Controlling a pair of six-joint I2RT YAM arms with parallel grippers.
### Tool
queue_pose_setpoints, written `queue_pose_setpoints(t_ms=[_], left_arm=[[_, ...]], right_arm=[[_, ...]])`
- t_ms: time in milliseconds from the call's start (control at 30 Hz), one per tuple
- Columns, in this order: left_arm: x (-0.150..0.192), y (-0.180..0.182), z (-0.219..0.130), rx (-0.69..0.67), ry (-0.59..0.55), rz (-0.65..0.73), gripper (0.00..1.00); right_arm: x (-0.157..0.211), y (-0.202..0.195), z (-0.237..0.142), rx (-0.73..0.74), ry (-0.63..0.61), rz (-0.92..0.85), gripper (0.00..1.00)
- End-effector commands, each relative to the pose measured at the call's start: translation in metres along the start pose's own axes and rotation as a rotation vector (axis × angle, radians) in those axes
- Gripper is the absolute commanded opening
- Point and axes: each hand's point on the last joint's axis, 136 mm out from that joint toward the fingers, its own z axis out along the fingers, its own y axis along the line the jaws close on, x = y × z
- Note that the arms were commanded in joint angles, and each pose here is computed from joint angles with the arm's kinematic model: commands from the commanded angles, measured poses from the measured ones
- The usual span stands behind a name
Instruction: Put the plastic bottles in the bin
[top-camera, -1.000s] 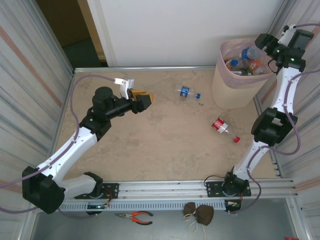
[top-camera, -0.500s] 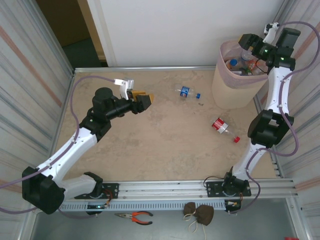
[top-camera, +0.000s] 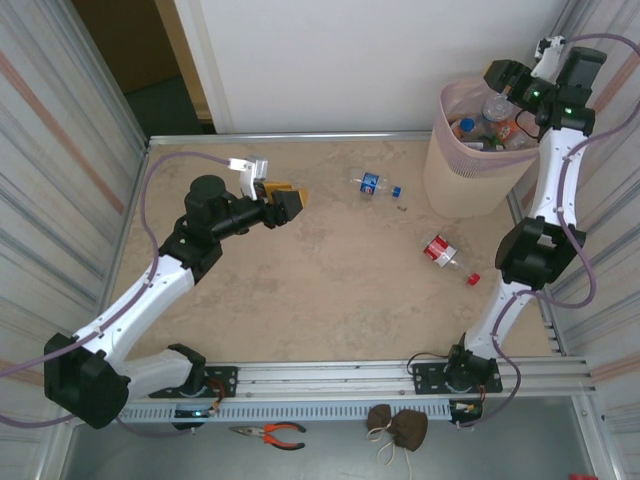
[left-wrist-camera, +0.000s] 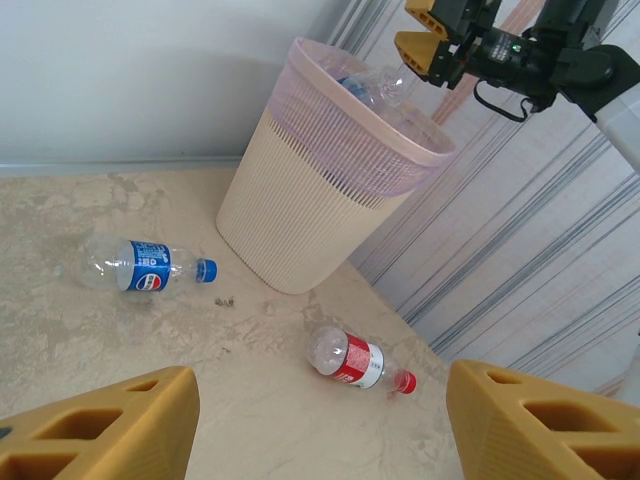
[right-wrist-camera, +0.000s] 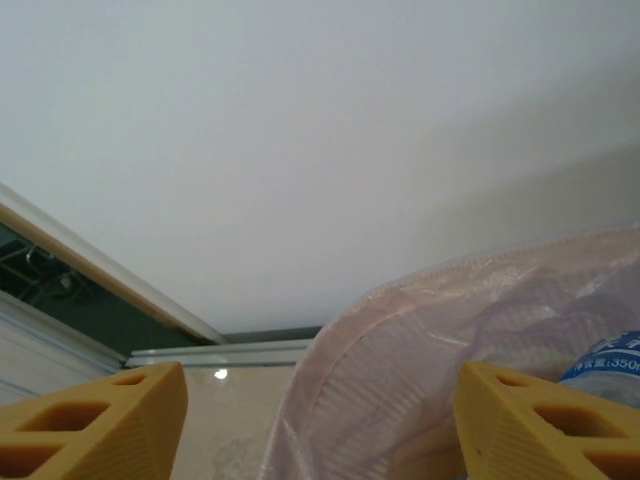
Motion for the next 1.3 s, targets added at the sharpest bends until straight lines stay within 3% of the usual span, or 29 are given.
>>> queue_pose_setpoints(t_ms=[0, 133, 300, 567, 733, 1100, 1267], left_arm=[[-0.011, -0.006, -0.007, 0.018, -0.04, 0.013, 0.67], [-0.011, -0.005, -0.009, 0.006, -0.047, 0.014, 0.67], [-0.01, -0.005, -0.008, 0.008, -0.035, 0.015, 0.67], [-0.012, -0.006, -0.007, 0.014, -0.04, 0.012, 0.67], [-0.012, -0.005, -0.006, 0.009, -0.035, 0.022, 0.67], [-0.005, -0.002, -0.007, -0.009, -0.001, 0.016, 0.66], [0.0, 0.001, -0.01, -0.023, 0.007, 0.009, 0.66]], right_arm=[[0.045, -0.033, 0.027, 0.071, 0.14, 0.078, 0.63], [0.075, -0.047, 0.029, 0.13, 0.207, 0.097, 0.6], [0.067, -0.032, 0.014, 0.142, 0.165, 0.072, 0.6], [0.027, 0.024, -0.022, 0.106, 0.068, -0.02, 0.62], [0.036, 0.065, -0.029, 0.072, 0.084, -0.099, 0.62], [0.148, 0.131, 0.024, 0.047, 0.299, -0.553, 0.63], [0.212, 0.122, 0.058, 0.044, 0.438, -0.772, 0.62]])
